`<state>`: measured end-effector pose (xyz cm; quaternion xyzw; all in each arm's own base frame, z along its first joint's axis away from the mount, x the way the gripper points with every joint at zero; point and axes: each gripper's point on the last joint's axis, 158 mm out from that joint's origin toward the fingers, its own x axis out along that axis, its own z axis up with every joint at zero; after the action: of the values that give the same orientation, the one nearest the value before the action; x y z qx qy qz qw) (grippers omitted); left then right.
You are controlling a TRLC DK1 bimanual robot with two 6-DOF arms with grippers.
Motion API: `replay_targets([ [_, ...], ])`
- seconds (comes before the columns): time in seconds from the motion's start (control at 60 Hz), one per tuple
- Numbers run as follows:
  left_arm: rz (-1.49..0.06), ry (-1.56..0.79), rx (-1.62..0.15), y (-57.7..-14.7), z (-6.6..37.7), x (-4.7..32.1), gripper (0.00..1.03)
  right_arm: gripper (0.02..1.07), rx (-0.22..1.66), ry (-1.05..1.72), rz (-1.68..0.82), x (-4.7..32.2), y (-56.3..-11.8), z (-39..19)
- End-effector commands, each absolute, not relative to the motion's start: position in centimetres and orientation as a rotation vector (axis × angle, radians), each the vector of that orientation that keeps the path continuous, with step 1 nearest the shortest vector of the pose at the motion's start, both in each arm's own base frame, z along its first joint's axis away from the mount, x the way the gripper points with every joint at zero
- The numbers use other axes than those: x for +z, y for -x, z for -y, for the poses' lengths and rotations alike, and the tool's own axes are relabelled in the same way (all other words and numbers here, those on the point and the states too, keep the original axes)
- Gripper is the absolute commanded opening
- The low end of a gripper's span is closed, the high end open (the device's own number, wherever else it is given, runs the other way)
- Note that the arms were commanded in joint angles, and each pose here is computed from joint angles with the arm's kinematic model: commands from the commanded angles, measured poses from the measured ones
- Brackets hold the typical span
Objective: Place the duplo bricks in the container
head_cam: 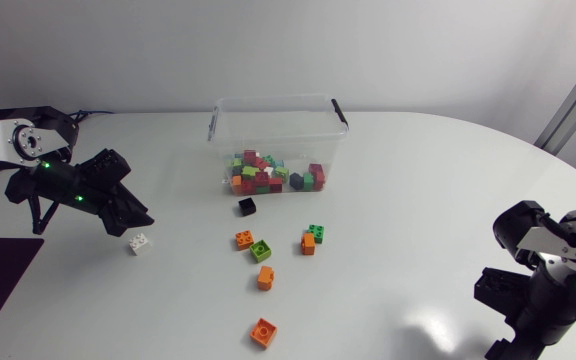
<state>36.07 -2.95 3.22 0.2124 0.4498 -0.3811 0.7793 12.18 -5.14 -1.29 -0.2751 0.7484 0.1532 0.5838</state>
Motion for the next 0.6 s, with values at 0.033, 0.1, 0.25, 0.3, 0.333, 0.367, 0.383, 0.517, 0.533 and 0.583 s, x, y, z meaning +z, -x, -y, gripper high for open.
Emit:
replay_targets([
  [0.033, -1.017, -0.479, -0.835, -35.8, 2.4, 1.8, 0.80, 0.93, 0.421, 0.705, -1.778, -2.3, -11.1, 5.4],
  [0.1, -1.032, -0.478, -0.833, -35.5, 2.4, 1.5, 0.87, 0.93, 0.442, 0.717, -1.788, -2.5, -10.7, 5.6],
  [0.25, -1.074, -0.511, -0.820, -34.9, 2.2, 0.7, 0.95, 0.93, 0.470, 0.727, -1.779, -3.3, -10.5, 6.3],
  [0.3, -1.086, -0.522, -0.813, -34.8, 2.1, 0.5, 0.95, 0.93, 0.473, 0.725, -1.777, -3.4, -10.5, 6.5],
  [0.333, -1.091, -0.534, -0.806, -34.8, 2.0, 0.3, 0.97, 0.90, 0.482, 0.728, -1.772, -3.6, -10.6, 6.8],
  [0.367, -1.096, -0.536, -0.802, -34.8, 1.9, 0.3, 0.97, 0.85, 0.489, 0.731, -1.769, -3.8, -10.6, 7.0],
  [0.383, -1.099, -0.539, -0.799, -34.8, 1.8, 0.3, 0.97, 0.83, 0.493, 0.732, -1.769, -4.0, -10.6, 7.1],
  [0.517, -1.165, -0.559, -0.758, -34.3, 0.9, -1.0, 0.98, 0.53, 0.528, 0.715, -1.774, -5.1, -10.1, 7.3],
  [0.533, -1.174, -0.565, -0.754, -34.1, 0.7, -1.2, 0.98, 0.50, 0.535, 0.713, -1.774, -5.2, -10.0, 7.3],
  [0.583, -1.192, -0.580, -0.745, -33.8, 0.4, -1.6, 0.98, 0.41, 0.549, 0.699, -1.754, -5.3, -10.3, 6.9],
])
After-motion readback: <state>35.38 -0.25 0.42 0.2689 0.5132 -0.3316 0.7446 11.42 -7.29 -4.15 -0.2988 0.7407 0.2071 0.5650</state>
